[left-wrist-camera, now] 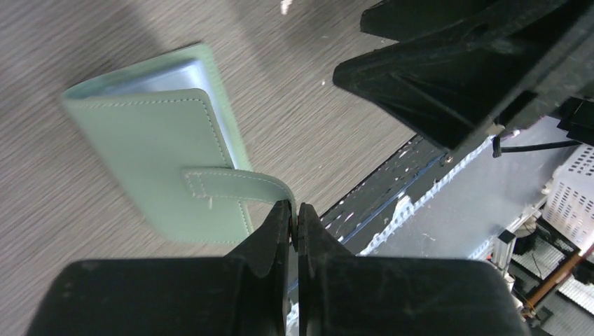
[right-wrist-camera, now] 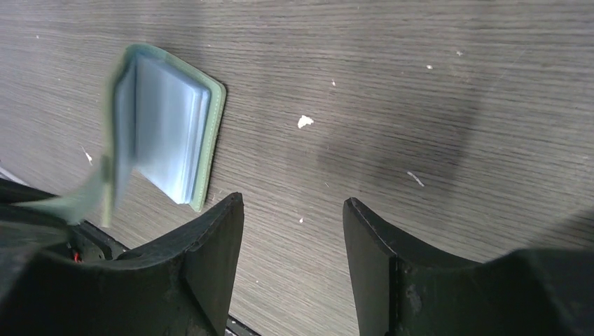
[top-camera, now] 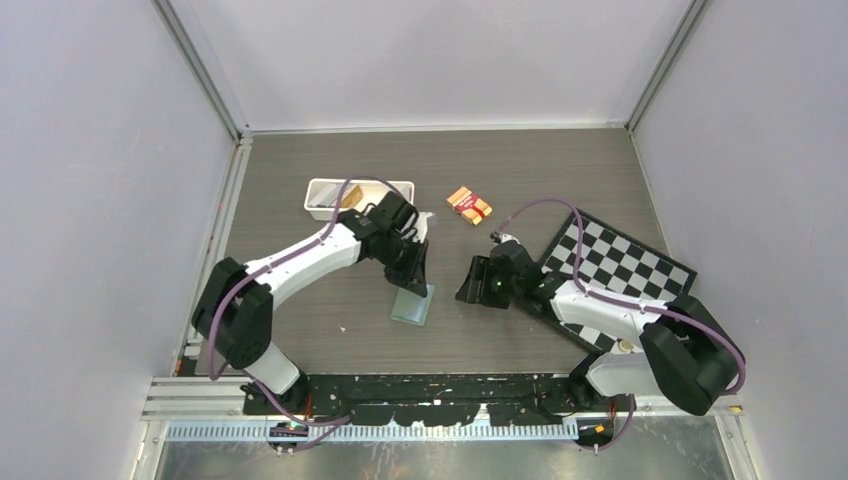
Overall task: Put the credit cards into the card holder
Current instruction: Close the card holder at the center of the board.
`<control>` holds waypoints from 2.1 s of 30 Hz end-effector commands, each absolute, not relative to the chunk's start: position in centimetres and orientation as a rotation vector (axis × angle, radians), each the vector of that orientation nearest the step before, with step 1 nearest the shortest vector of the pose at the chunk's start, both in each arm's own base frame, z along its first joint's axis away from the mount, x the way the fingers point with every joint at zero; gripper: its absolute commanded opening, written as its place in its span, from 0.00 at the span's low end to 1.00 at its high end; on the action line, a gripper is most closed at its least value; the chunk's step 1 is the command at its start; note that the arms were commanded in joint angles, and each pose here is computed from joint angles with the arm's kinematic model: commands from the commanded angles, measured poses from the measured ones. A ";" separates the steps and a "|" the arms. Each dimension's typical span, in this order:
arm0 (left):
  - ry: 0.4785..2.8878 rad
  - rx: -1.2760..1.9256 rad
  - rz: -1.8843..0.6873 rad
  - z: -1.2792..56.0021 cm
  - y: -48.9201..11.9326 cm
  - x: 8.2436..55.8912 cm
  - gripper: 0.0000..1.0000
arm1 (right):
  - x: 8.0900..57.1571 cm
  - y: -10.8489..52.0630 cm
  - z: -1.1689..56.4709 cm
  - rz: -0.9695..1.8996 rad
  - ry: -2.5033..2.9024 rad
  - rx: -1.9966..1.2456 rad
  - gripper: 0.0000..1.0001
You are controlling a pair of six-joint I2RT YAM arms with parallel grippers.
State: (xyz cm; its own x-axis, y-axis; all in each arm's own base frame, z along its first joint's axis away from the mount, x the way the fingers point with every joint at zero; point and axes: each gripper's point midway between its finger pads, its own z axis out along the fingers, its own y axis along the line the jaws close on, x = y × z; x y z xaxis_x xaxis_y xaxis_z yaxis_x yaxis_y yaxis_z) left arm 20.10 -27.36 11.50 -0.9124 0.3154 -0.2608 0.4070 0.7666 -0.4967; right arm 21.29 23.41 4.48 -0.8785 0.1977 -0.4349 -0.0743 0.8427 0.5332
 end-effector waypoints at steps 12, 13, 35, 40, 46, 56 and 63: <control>2.464 0.629 -1.056 17.0 -31.0 20.2 0.72 | 22.6 22.9 9.2 0.827 2.342 0.150 0.62; 2.452 0.630 -1.033 17.5 -30.5 20.2 0.77 | 22.5 23.0 9.4 0.834 2.340 0.150 0.63; 2.653 0.183 -0.881 7.8 -22.6 23.0 0.49 | 22.7 29.8 11.2 1.130 2.357 0.165 0.88; 2.668 0.233 -0.832 6.5 -23.3 23.1 0.42 | 23.3 31.4 10.9 1.177 2.364 0.143 0.88; 2.687 0.291 -0.721 4.9 -23.5 23.1 0.39 | 23.8 32.6 9.8 1.182 2.392 0.078 0.80; 2.738 0.307 -0.653 2.8 -23.4 22.6 0.33 | 23.9 33.1 6.2 1.133 2.488 0.048 0.58; 2.727 0.327 -0.667 2.5 -23.6 22.7 0.33 | 24.0 33.5 4.9 1.142 2.511 0.065 0.31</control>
